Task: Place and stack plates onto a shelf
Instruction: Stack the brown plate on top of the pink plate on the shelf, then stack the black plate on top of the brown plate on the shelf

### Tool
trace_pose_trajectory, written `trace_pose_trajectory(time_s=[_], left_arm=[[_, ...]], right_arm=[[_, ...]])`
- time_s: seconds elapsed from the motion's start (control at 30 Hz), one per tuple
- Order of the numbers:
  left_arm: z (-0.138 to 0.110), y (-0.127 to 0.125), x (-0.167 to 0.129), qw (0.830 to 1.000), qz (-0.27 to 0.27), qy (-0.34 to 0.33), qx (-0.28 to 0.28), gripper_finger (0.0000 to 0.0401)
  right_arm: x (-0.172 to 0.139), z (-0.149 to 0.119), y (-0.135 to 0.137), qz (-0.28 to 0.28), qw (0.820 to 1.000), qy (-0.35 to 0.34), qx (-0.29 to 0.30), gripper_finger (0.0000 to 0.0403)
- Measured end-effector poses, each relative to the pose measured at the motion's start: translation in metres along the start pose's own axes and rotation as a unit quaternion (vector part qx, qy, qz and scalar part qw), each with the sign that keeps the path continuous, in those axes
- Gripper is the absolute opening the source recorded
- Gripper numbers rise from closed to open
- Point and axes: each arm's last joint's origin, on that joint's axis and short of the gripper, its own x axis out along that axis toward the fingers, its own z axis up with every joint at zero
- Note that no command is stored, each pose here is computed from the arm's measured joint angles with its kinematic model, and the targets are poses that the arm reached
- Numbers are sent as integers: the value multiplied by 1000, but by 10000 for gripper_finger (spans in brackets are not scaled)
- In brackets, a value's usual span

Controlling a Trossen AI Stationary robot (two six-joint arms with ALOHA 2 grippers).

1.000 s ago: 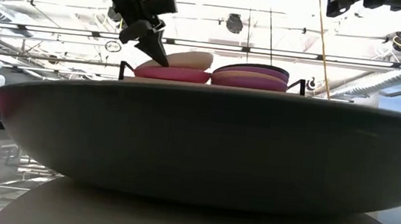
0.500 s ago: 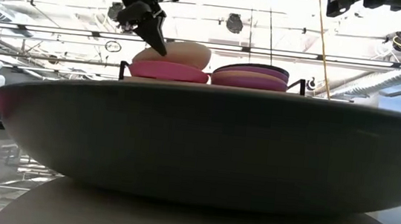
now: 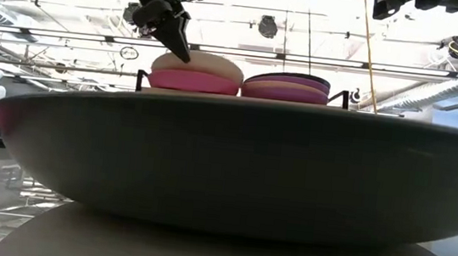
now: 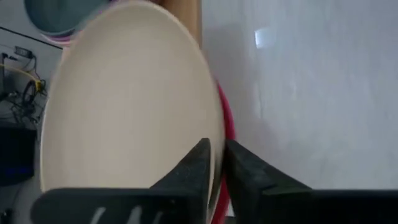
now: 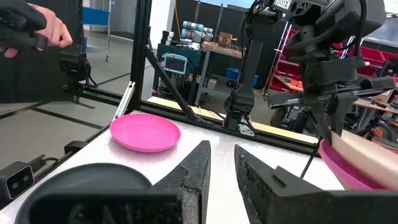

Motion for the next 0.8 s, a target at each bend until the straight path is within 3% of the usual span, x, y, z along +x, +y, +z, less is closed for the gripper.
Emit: trace_pose_trajectory(time_s=[0.3,0.53,0.67,0.8], left_arm=[[2,3,-6,999,34,18,-21,131],[36,11,-58,997,55,-30,-44,136],[57,-6,-82,996,17,-87,-24,136],[69,-45,-90,992,-58,-113,11,136]], right_arm=[[0,0,0,0,1000,2,0,59],[0,-1,0,1,1000,7,-2,59],[0,-2,0,2,1000,8,-1,59],[0,-2,0,2,1000,10,-1,59]])
